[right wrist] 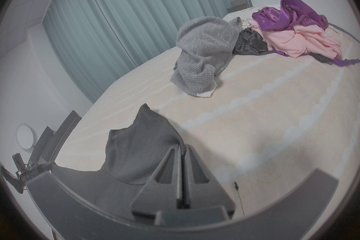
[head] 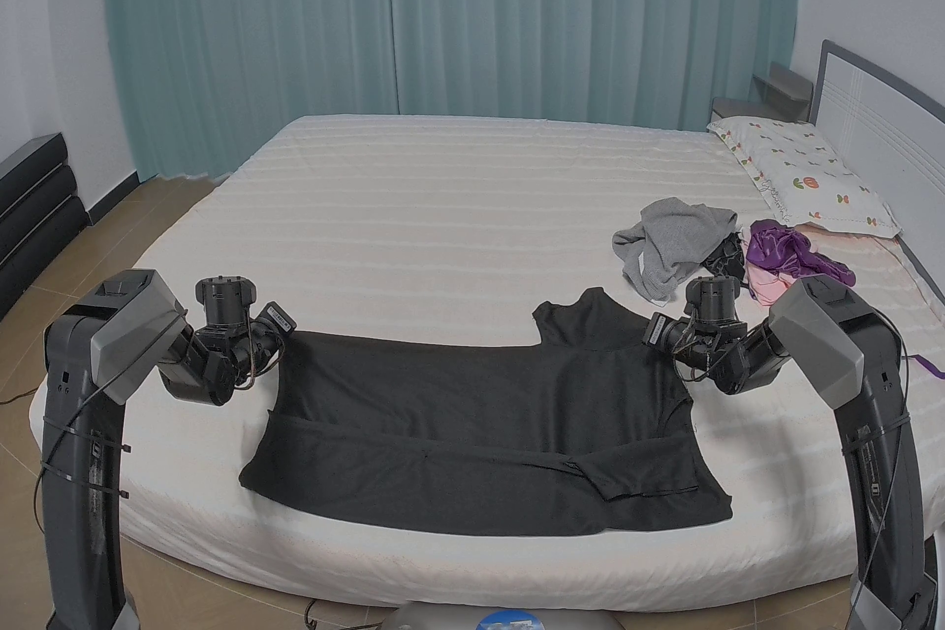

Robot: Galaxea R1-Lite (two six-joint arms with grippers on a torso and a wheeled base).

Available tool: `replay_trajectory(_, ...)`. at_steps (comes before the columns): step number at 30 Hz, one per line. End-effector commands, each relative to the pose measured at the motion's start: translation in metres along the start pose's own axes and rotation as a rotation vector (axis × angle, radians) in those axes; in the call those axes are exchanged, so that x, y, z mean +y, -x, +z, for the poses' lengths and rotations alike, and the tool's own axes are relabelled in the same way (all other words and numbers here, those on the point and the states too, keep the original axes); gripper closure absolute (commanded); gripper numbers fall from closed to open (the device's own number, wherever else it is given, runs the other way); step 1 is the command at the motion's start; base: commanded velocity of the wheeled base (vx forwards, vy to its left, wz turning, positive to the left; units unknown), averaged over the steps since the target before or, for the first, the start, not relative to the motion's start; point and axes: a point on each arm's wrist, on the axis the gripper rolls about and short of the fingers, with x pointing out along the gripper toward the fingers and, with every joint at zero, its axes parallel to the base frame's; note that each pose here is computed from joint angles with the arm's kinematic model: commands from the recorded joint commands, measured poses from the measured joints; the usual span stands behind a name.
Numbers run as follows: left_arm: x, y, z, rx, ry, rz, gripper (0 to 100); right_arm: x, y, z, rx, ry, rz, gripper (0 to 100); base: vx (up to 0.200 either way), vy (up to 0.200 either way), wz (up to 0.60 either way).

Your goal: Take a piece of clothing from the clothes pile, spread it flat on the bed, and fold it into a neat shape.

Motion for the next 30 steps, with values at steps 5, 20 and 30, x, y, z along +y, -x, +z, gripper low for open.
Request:
replay_trajectory(5, -0.011, 0.014, 0.014, -0.025, 0.004, -0.023, 100, 0.005, 0.029, 0.016, -0.001, -0.023, 0.022, 100, 0.000, 0.000, 0.00)
replay_trajectory(20, -0.003, 0.013, 0.018, -0.035, 0.012, -0.006, 100, -0.008, 0.028, -0.004, 0.071, -0.032, 0.077, 0, 0.000, 0.000, 0.00)
replay_trajectory(30, -0.002, 0.013, 0.017, -0.028, 0.013, -0.004, 100, -0.006, 0.027, -0.002, 0.062, -0.052, 0.148, 0, 0.000, 0.000, 0.00)
